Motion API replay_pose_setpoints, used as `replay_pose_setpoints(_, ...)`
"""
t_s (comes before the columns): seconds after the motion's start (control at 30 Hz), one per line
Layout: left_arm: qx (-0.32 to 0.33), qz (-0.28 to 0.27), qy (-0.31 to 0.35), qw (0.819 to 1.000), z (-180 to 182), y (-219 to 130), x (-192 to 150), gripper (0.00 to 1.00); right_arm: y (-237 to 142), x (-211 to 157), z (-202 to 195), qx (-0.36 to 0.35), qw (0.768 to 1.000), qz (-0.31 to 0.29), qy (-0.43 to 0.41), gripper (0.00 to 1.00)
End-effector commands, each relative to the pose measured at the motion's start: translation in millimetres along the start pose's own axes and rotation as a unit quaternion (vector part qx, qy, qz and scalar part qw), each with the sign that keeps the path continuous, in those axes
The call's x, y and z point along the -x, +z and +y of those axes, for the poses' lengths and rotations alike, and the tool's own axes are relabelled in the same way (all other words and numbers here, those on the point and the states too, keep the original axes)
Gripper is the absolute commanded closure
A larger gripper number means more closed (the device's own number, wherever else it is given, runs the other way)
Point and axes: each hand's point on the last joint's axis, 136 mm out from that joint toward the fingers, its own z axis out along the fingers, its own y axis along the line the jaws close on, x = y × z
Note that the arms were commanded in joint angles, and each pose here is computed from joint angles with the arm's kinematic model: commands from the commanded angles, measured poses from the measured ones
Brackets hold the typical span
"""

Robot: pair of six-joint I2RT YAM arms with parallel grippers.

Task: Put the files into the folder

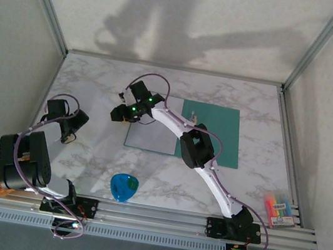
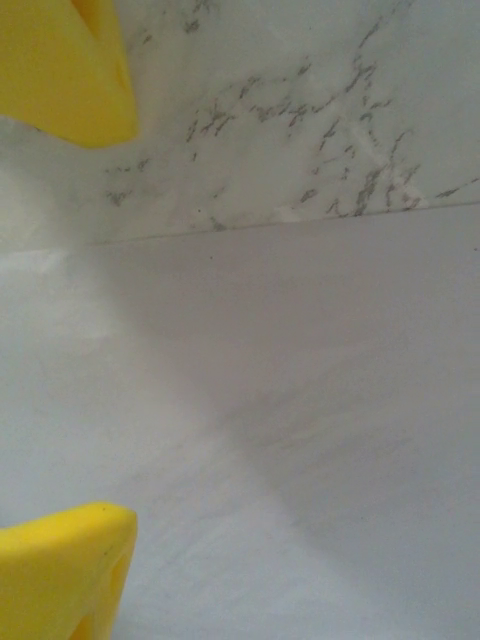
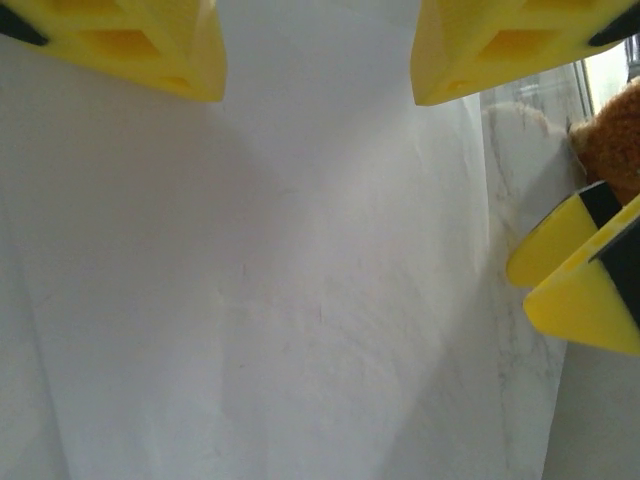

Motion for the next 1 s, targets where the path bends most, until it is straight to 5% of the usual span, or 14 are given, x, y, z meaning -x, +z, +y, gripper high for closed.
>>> replay_pose_setpoints(0.0, -0.012, -0.001, 0.015, 1.000, -7, 3, 5, 0.08, 12, -40, 5, -0.003, 0.997, 0.059, 0.041, 0.49)
replay_pose_setpoints(0.4, 0.008, 0.008, 0.020, 1.000, 4, 2, 2, 0.08, -16, -37, 59, 0.034, 0.998, 0.048, 0.023, 0.49)
replay_pose_setpoints(0.97, -0.002, 0.021, 0.029, 0.999, 3, 7, -2, 0.08, -3, -4, -7, -0.113, 0.993, -0.011, -0.027, 0.46)
